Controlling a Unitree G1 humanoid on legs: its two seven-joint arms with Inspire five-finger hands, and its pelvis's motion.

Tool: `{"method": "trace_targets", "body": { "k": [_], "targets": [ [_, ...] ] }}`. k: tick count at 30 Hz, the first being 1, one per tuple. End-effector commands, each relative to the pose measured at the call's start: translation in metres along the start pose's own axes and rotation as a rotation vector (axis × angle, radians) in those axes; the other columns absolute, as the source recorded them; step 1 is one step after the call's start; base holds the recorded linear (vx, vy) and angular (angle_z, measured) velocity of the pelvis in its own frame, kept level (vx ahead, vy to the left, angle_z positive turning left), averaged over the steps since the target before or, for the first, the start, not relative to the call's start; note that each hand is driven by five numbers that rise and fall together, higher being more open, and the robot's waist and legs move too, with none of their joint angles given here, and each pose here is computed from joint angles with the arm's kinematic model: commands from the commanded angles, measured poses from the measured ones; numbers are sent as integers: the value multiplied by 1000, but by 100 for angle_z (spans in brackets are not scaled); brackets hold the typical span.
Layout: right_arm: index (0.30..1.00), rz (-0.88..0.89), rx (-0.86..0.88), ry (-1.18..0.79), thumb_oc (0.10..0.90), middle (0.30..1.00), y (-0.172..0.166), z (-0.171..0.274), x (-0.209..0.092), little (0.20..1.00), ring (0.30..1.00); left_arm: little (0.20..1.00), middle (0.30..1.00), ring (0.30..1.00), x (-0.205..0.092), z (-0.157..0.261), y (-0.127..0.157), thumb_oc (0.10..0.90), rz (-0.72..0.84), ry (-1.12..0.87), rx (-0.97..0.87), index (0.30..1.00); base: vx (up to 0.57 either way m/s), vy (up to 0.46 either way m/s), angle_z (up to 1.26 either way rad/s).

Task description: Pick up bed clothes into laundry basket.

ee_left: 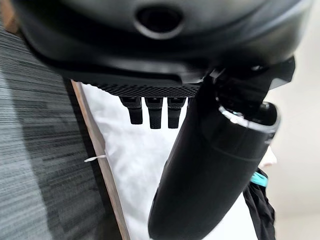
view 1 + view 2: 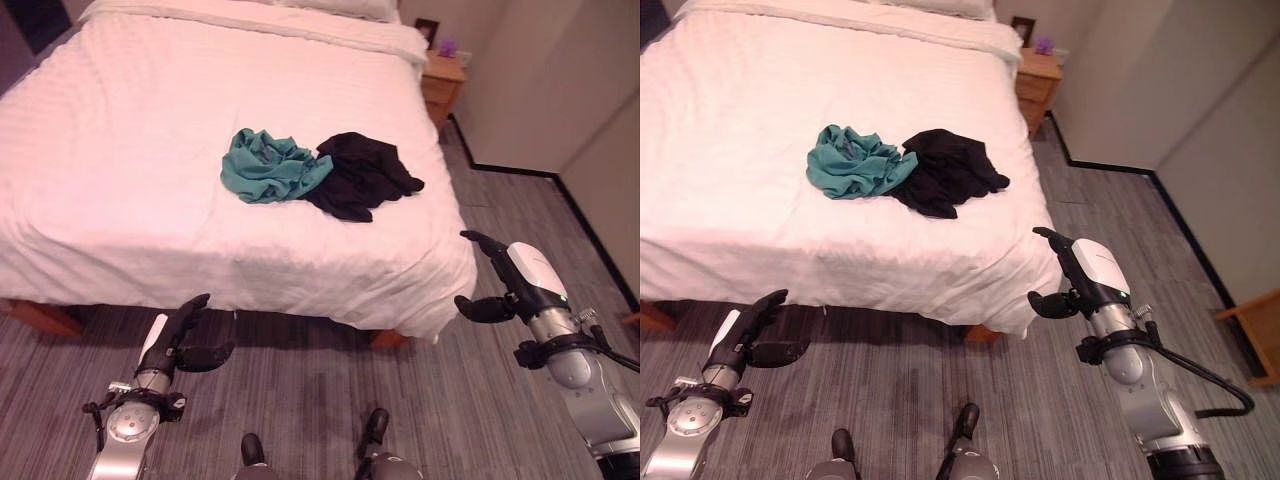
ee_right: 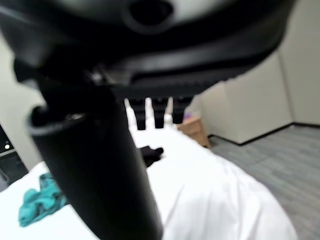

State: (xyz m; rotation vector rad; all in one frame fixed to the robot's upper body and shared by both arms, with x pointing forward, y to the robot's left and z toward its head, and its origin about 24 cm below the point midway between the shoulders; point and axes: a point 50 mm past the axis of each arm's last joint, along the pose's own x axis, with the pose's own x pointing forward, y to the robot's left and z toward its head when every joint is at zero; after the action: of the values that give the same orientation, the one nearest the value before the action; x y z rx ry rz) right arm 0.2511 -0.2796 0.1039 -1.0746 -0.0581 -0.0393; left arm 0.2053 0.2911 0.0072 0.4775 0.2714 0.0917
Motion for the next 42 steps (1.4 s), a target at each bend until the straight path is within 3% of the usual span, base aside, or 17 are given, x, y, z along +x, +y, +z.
{"method": "trace_targets", "body": {
  "k": [1,9,14,19,30,42],
  "targets": [
    [900,-237,-58,-73,800,900,-53,13,16,900,900,900,900,900,-5,30,21,800,37,-173,79,900,345,51,12],
    [900,-332,-140,-72,800,900,-70,14,27,900,900,900,900,900,-13,21,16,800,81,-156,-23,900,183,-53,16],
    [900,-419,-214,-124,800,900,-90,32,52,900,900,900,900,900,-20,1,12,800,101,-75,-31,900,144,208,-20],
    [900,-474,-199,-130,800,900,-112,53,97,900,900,900,900,900,-31,-33,9,800,127,67,-53,900,179,215,-36],
    [900,-355,-250,72,800,900,-104,42,136,900,900,900,900,900,-57,-72,37,800,144,273,20,900,136,133,0],
    [900,-456,-199,61,800,900,-130,57,142,900,900,900,900,900,-28,-63,26,800,98,241,17,900,83,-71,22]
  ]
}}
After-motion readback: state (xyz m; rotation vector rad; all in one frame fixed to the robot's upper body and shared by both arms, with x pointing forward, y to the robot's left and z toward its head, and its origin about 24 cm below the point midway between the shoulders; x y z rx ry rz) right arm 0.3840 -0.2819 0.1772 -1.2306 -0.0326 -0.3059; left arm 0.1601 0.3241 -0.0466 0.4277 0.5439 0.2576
